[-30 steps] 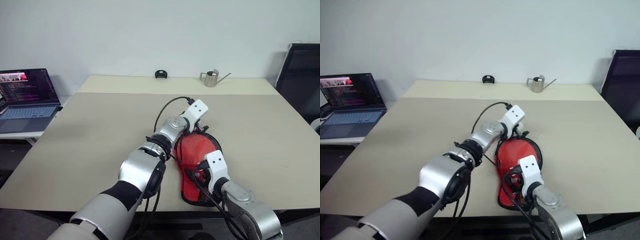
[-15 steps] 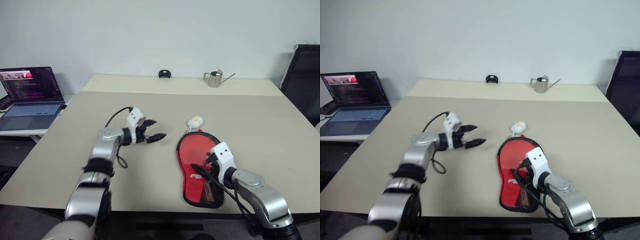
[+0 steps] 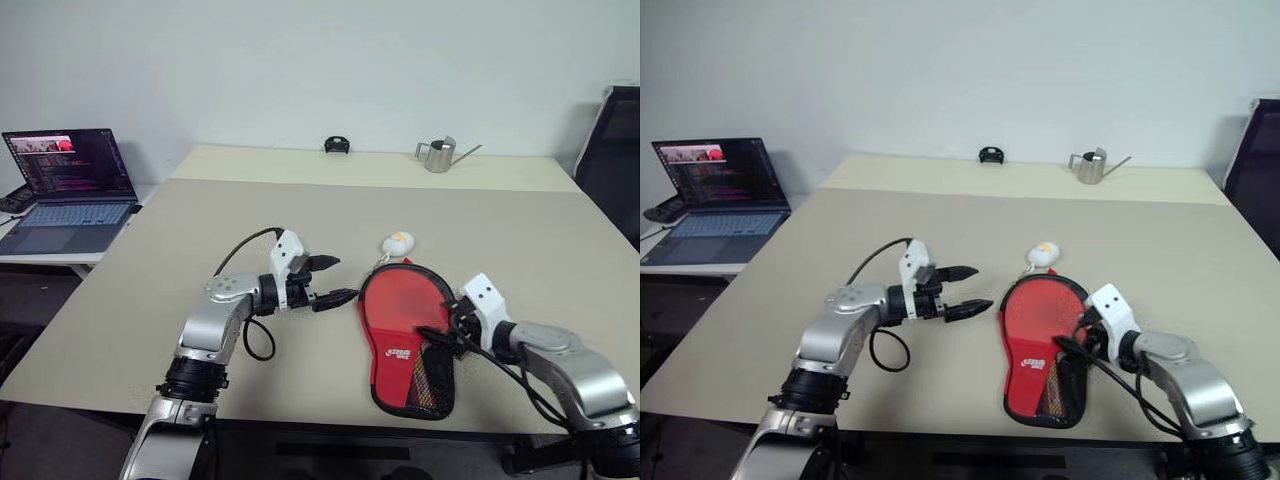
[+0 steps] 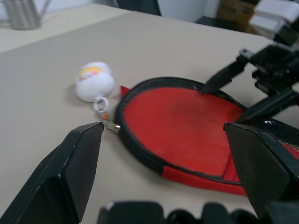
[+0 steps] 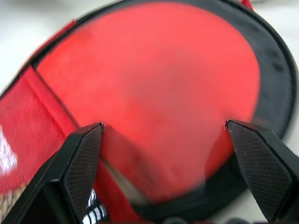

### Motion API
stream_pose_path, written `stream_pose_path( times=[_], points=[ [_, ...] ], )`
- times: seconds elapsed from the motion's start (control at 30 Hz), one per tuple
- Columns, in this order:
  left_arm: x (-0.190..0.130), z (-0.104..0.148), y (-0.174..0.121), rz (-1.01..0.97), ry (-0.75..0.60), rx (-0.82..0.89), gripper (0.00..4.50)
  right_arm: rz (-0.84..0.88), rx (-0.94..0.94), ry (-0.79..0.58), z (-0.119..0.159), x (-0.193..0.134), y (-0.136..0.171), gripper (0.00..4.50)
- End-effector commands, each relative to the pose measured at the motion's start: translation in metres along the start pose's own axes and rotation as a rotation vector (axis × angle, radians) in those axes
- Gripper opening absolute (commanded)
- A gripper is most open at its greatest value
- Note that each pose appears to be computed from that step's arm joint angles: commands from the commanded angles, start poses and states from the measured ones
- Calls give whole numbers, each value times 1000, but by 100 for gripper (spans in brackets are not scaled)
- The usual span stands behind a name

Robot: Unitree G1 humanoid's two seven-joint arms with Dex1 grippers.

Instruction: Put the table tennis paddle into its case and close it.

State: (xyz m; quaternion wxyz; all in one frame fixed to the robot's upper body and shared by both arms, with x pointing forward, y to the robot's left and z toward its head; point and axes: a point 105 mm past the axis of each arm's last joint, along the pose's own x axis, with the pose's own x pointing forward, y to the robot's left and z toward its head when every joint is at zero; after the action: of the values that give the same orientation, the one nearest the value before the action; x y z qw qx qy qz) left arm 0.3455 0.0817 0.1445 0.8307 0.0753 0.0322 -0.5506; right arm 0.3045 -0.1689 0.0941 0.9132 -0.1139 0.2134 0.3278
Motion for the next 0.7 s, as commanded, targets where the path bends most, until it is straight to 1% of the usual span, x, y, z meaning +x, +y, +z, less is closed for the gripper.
stream_pose_path(
  times=[0.03, 0.13, 0.27, 0.4, 0.5, 0.6, 0.7],
  points=[
    [11, 20, -6, -64, -35, 60, 448, 60, -39, -56, 21, -22, 2, 450],
    [26, 17, -8, -96, -8, 85, 448, 71, -59, -42, 24, -42, -4, 450],
    [46, 10, -10, -134, 29, 113, 448, 26, -67, -42, 28, -54, -15, 450],
    [67, 2, -13, -161, 67, 138, 448, -20, -64, -58, 29, -57, -21, 450],
    [79, -2, -19, -192, 74, 140, 448, -23, -56, -66, 29, -55, -18, 450],
    [88, -11, -25, -218, 104, 162, 448, -18, -49, -62, 26, -54, -13, 450],
    [92, -23, -27, -224, 146, 184, 448, -27, -45, -76, 28, -55, -12, 450]
  ],
)
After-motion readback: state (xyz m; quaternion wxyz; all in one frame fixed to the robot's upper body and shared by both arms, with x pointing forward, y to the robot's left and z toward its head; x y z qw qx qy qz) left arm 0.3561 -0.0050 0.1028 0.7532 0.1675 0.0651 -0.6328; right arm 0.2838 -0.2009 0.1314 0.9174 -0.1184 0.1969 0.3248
